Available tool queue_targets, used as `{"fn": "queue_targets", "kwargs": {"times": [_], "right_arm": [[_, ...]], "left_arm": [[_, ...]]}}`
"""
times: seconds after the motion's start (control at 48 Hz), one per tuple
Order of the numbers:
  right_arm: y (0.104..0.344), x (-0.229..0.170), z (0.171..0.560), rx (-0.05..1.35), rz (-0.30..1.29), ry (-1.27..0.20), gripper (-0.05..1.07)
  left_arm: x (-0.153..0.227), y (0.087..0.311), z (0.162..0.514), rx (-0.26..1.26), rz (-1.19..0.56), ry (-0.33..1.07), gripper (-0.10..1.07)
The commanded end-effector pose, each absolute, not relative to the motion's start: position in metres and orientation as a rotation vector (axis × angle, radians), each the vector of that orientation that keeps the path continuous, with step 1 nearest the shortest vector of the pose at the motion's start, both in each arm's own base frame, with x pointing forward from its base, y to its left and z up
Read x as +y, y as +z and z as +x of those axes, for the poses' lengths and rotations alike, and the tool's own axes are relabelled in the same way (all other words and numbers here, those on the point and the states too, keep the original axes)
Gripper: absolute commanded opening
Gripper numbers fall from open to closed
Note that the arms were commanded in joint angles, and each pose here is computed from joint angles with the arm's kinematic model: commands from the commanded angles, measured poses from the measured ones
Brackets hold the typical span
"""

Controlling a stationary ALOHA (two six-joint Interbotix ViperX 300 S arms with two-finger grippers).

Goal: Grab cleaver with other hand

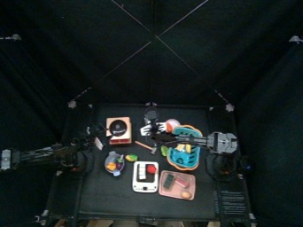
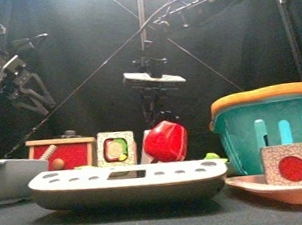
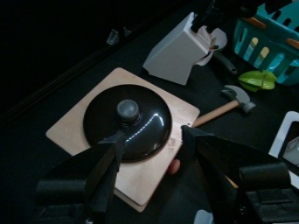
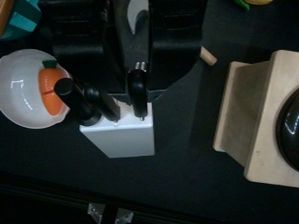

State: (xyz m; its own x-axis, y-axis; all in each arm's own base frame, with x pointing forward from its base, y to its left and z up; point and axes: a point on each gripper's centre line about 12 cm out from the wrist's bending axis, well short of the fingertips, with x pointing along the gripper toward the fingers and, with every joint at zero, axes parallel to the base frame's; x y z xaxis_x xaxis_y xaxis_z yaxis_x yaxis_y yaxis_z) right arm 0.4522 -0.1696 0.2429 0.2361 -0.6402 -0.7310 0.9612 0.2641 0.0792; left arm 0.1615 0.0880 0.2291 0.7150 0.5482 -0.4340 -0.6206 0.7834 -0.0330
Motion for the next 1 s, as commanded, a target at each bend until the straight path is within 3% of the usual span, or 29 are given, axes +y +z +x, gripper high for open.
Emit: {"fn": "queue_targets", "kwargs": {"times": [0.0,0.979], "right_arm": [[0.258,-0.172,0.45,0.615,0.606,-1.185,0.49],[0.318,-0.131,0.451,0.565,0.482,-1.158,0.49]], "left_arm": [[0.088,0.234,0.164,0.409,-0.177,0.646,0.9],[0.088,0.234,0.164,0.409,-0.177,0.646,0.9]]}}
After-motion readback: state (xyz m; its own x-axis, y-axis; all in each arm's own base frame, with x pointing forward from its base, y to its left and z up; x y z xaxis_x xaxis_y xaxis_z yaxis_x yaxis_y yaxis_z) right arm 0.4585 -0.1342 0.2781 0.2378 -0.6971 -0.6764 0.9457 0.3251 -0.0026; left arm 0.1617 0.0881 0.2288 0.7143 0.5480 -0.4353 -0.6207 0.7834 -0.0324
